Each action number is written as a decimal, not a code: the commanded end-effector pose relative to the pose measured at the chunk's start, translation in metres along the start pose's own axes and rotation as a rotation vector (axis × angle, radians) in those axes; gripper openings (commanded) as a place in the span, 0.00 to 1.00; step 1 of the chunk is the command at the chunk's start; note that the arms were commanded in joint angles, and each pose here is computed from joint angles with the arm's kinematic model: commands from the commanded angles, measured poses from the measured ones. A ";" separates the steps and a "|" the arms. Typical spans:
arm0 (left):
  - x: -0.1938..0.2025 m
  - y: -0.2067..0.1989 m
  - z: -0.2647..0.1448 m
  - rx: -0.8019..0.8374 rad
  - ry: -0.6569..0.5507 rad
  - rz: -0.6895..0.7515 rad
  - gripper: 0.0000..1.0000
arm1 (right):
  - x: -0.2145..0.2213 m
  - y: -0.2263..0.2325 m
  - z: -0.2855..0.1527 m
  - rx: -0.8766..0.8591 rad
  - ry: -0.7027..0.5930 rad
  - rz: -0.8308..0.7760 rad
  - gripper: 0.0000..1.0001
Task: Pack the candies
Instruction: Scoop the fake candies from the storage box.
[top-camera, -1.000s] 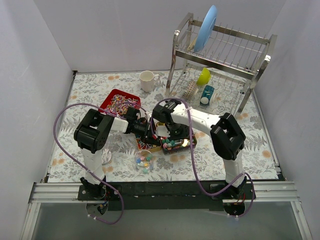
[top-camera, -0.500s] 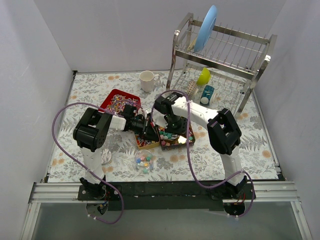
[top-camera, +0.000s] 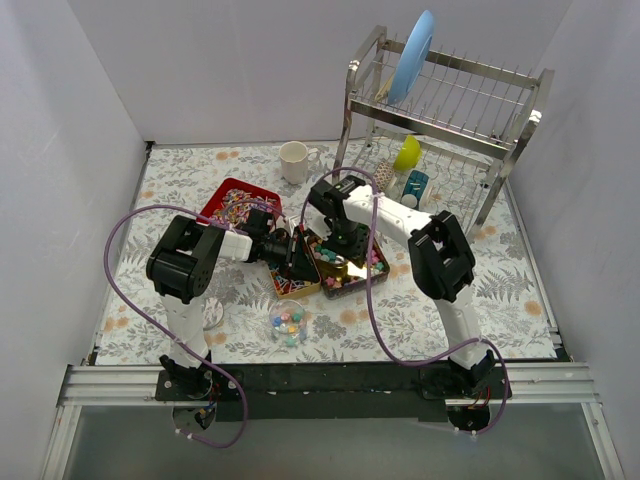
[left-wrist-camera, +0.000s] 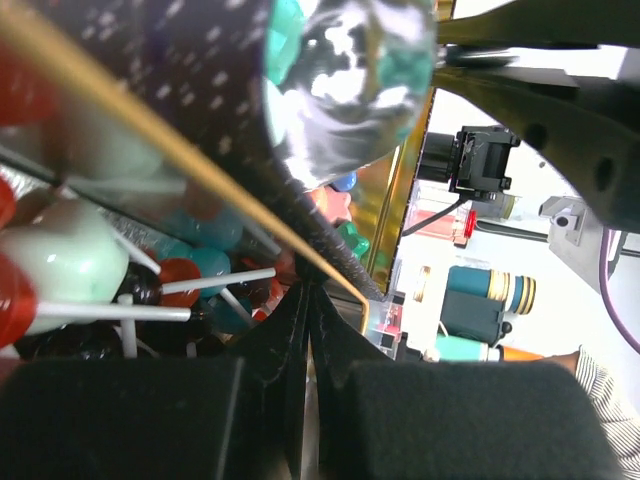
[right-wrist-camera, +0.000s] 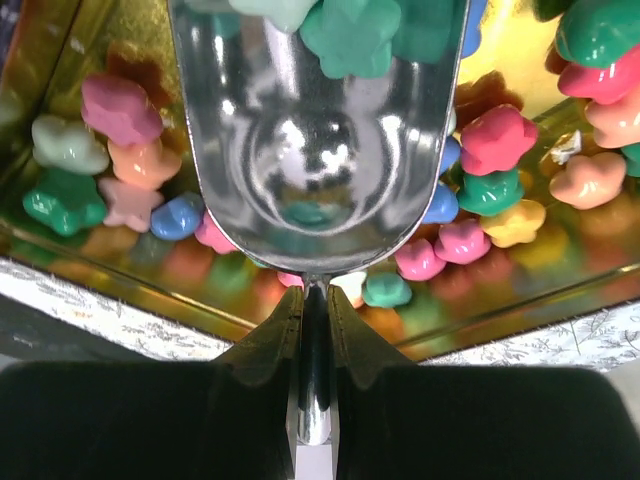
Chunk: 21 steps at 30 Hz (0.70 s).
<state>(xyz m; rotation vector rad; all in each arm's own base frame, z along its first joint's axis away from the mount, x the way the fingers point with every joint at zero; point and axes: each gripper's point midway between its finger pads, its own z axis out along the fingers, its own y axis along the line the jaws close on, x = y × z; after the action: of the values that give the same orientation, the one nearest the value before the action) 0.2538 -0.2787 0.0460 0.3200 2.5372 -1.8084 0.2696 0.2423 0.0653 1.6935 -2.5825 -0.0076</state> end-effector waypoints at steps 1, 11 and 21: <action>-0.011 -0.020 0.000 0.039 -0.023 0.077 0.00 | -0.030 0.005 0.008 -0.018 -0.103 0.016 0.01; -0.008 -0.020 -0.004 0.072 -0.028 0.009 0.00 | -0.074 -0.009 0.008 -0.008 -0.227 0.021 0.01; -0.036 -0.030 -0.041 0.102 -0.082 -0.011 0.02 | -0.075 -0.005 0.012 -0.025 -0.420 0.033 0.01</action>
<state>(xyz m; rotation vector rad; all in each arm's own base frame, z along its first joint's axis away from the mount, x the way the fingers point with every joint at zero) 0.2644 -0.2687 0.0591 0.2062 2.4963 -1.9013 0.3044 0.2736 0.0424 1.6860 -2.8181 -0.1633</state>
